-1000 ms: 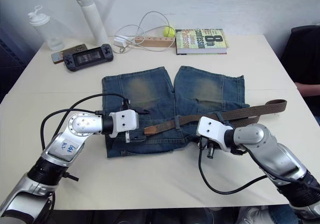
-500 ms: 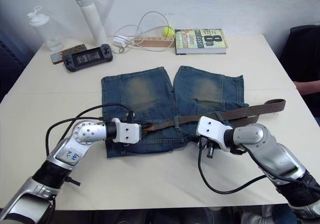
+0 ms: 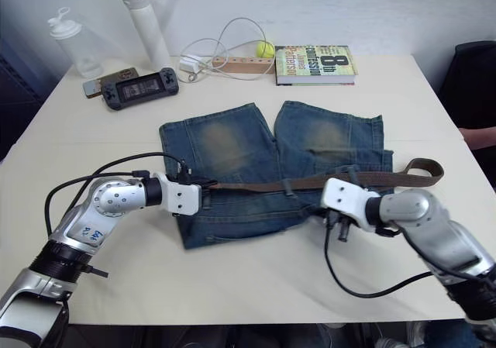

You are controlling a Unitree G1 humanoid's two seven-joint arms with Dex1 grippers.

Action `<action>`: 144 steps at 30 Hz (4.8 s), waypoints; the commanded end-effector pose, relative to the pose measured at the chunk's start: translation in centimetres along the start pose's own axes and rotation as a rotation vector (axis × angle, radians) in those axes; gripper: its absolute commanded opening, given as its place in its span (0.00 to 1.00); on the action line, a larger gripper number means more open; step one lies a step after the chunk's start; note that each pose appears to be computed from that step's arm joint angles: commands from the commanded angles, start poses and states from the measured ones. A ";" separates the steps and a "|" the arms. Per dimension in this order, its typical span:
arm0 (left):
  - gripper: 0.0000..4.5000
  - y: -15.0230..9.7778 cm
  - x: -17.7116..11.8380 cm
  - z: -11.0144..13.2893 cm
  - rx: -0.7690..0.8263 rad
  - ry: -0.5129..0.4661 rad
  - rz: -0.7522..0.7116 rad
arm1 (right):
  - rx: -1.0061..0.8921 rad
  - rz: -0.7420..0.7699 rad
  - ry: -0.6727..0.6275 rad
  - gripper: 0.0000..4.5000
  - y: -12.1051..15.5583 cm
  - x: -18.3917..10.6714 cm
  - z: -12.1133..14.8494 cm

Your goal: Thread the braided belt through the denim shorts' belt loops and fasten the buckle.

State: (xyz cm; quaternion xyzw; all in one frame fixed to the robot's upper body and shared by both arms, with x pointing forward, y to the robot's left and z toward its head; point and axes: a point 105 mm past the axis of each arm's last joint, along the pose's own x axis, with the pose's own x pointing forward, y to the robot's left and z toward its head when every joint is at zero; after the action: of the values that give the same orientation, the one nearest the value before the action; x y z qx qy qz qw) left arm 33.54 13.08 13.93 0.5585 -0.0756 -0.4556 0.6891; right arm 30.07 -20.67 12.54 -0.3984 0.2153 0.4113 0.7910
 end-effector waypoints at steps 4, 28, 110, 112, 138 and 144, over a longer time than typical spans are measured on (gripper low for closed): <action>0.01 -0.9 0.2 -0.3 -0.096 -0.003 0.019 | -0.006 -0.056 0.124 0.00 -2.6 -2.1 -3.8; 0.01 -1.1 6.8 6.8 -0.232 -0.140 -0.067 | 0.002 -0.027 0.028 0.00 -1.3 -0.1 -1.0; 1.00 -1.5 -6.0 3.8 -1.048 -0.221 -0.124 | 0.170 0.149 -0.329 0.99 6.4 -0.2 8.8; 1.00 -1.4 -5.6 3.9 -1.041 -0.231 -0.133 | -0.031 0.158 -0.278 0.99 6.5 0.6 7.0; 1.00 -2.1 -3.7 4.1 -1.012 -0.251 -0.176 | -0.714 0.026 -0.179 0.01 -1.5 -1.8 -0.3; 1.00 -2.1 -3.3 4.3 -1.003 -0.259 -0.180 | -0.746 -0.005 -0.173 0.01 -3.4 -1.7 -0.7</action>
State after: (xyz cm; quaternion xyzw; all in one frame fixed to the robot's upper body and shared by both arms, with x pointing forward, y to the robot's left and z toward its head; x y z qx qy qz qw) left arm 27.85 12.80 14.51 0.0972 0.1300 -0.5530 0.8172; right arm 31.45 -22.96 13.67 -0.6182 -0.0029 0.5054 0.6020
